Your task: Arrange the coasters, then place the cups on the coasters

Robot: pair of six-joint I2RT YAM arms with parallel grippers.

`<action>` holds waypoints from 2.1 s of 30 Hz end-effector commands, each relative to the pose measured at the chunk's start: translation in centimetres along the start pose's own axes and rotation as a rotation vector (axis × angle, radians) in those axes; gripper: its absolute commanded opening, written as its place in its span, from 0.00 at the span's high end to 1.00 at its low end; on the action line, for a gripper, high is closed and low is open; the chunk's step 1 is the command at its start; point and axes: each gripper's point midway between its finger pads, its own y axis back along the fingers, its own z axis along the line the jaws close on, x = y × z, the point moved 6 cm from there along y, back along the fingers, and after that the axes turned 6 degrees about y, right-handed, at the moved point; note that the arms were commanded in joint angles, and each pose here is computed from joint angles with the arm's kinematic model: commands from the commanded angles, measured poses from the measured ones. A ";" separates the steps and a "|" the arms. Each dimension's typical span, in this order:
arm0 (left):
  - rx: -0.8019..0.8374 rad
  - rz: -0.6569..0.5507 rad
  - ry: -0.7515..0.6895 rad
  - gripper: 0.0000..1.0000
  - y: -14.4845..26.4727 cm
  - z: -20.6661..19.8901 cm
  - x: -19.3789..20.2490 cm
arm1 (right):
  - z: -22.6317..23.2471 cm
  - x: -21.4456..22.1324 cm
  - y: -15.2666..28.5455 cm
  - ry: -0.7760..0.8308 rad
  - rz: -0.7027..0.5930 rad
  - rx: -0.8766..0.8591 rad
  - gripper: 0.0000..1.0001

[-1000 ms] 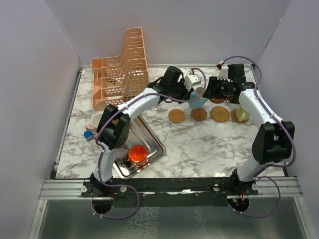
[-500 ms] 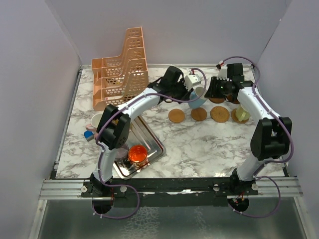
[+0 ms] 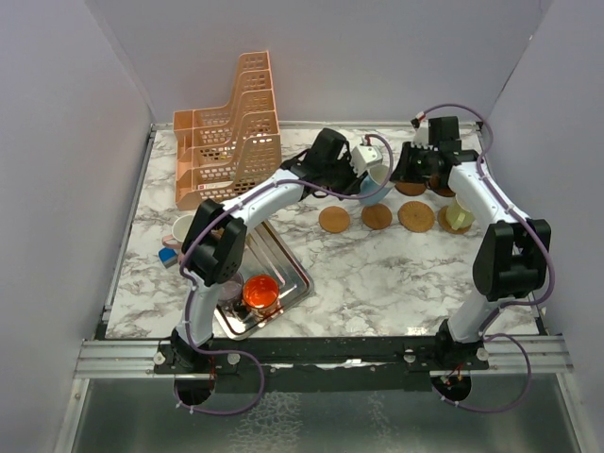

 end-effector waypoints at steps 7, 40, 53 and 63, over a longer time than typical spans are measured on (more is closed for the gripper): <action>0.127 -0.161 -0.053 0.68 2.9 -2.2 -4.3 | -0.6 -3.5 0.8 0.109 -0.128 0.079 0.99; 0.125 -0.154 -0.094 0.03 10.7 -1.4 -2.5 | -11.5 -10.4 -1.4 0.502 -0.192 -0.014 0.99; 0.151 -0.165 -0.073 0.03 10.5 -1.6 -2.7 | -13.5 -9.4 -3.0 0.504 -0.119 -0.054 0.99; 0.161 -0.162 -0.054 0.03 10.3 -1.7 -2.5 | -14.0 -8.3 -3.5 0.500 -0.083 -0.071 0.99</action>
